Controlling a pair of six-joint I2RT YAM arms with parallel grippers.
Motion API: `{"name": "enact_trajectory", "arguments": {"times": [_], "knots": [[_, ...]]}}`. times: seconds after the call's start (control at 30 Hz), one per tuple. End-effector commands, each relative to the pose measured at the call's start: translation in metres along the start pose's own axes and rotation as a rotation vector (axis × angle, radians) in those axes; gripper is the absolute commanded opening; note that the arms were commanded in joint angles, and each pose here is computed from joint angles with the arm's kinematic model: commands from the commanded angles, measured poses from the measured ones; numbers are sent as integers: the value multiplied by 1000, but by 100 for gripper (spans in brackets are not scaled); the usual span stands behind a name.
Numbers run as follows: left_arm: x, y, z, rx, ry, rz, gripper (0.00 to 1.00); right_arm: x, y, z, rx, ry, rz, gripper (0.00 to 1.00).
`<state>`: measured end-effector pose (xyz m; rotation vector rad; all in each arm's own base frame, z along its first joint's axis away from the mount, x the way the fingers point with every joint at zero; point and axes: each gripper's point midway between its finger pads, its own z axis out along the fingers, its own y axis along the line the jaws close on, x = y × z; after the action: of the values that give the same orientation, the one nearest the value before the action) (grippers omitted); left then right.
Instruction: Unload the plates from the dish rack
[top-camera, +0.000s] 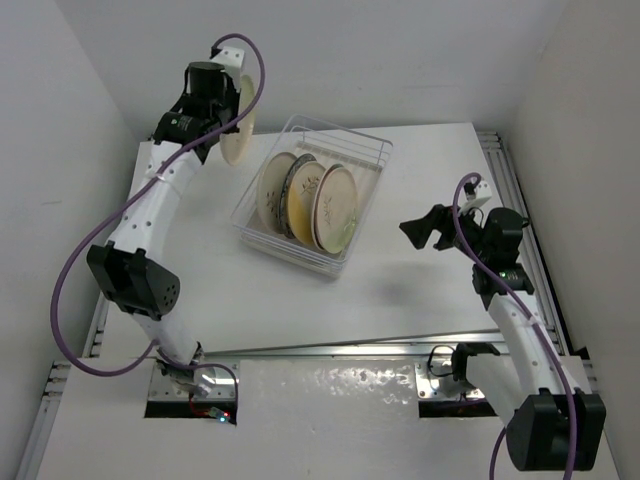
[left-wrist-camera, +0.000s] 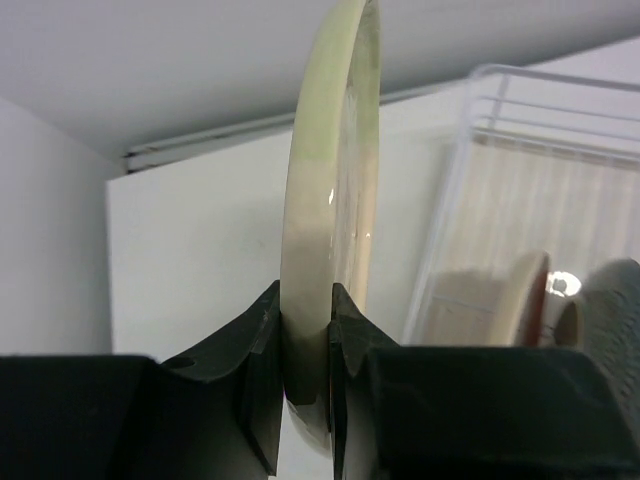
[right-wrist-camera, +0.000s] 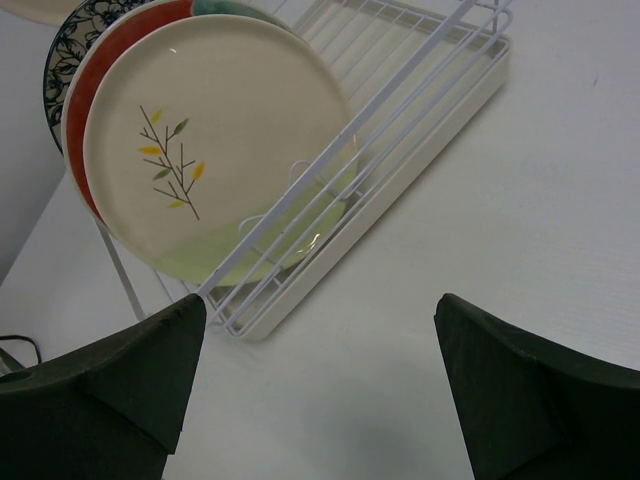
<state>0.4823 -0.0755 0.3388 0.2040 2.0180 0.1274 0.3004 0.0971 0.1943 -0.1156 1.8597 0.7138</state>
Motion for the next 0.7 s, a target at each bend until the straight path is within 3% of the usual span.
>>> {"name": "enact_trajectory", "arguments": {"times": [0.0,0.17,0.27,0.37,0.5,0.57,0.67], "knots": [[-84,55,-35,-223,-284,-62,0,-24,10,3,-36,-63,-32,94],[-69,108,2,-273,-264,-136,0,-33,9,7,-30,-57,-13,91],[-28,133,57,-167,-167,-240,0,-39,8,10,-20,-46,-3,90],[-1,152,81,-90,-104,-337,0,-44,10,12,-30,-45,-1,90],[53,141,114,100,-24,-555,0,-48,15,11,-47,-61,14,90],[54,151,118,152,-85,-663,0,-49,17,11,-56,-71,35,90],[84,157,133,155,-70,-748,0,-49,19,11,-62,-77,67,89]]}}
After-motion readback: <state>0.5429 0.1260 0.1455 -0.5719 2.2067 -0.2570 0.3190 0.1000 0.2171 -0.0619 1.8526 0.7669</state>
